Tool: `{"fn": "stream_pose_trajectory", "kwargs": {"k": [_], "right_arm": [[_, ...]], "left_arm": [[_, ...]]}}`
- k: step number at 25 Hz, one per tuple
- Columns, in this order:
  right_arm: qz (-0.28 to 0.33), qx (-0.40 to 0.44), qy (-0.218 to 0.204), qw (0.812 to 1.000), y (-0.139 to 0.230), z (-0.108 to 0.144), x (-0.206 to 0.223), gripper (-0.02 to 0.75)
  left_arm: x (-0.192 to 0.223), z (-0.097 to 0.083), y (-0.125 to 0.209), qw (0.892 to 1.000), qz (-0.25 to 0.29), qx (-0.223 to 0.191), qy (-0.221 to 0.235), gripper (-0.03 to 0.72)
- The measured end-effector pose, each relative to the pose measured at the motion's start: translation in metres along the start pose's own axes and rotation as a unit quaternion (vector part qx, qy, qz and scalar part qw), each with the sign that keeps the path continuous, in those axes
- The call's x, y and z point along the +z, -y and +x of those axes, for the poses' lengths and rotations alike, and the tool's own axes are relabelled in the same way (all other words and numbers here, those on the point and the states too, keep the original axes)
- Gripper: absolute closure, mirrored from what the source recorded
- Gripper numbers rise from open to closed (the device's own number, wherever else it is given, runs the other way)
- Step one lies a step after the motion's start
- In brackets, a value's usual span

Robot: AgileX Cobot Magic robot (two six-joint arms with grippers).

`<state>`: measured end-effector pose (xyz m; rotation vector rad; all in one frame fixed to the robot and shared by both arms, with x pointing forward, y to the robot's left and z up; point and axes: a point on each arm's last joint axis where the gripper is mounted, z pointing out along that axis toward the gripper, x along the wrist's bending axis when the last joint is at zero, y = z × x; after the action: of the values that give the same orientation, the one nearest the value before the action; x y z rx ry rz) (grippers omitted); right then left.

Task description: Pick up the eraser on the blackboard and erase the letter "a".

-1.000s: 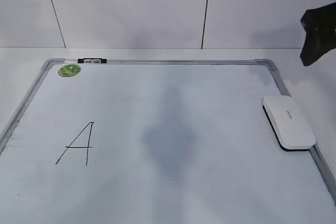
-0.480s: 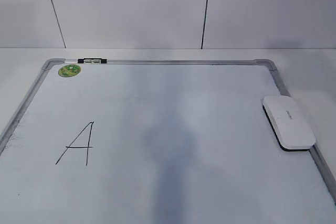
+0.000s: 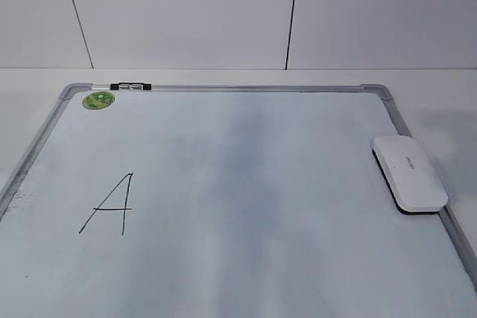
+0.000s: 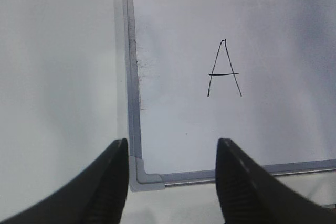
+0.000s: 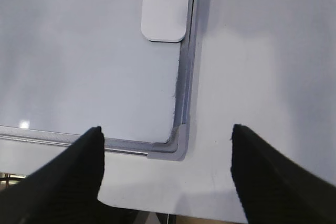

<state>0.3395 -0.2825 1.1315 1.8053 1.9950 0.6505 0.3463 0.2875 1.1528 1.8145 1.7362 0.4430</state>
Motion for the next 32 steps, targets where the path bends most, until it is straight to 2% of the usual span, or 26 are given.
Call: {"fn": "stream_pose_trajectory", "kwargs": {"k": [6,12,15,20,24,32], "right_arm": [[-0.027,-0.002,0.004,1.000,0.040,-0.003,-0.006,0.145],[-0.034,-0.006,0.019,0.999,0.073,-0.008,0.003,0.145],[-0.023,-0.007,0.023,0.999,0.085,-0.009,0.013,0.145],[0.002,-0.009,0.026,1.000,0.097,-0.010,0.035,0.145],[-0.011,-0.011,0.025,1.000,0.097,-0.010,0.043,0.145],[-0.014,-0.012,0.026,0.999,0.097,-0.011,0.044,0.145]], "left_arm": [[-0.014,-0.004,0.060,0.999,-0.044,0.010,0.000,0.287],[0.003,-0.001,0.108,0.999,-0.045,0.012,-0.005,0.287],[0.020,0.003,0.125,1.000,-0.023,0.008,-0.006,0.293],[0.027,0.005,0.128,0.999,-0.027,0.015,-0.010,0.312],[0.027,0.011,0.126,0.998,-0.035,0.030,-0.040,0.314],[0.027,0.010,0.127,0.998,-0.032,0.038,-0.030,0.319]]}}
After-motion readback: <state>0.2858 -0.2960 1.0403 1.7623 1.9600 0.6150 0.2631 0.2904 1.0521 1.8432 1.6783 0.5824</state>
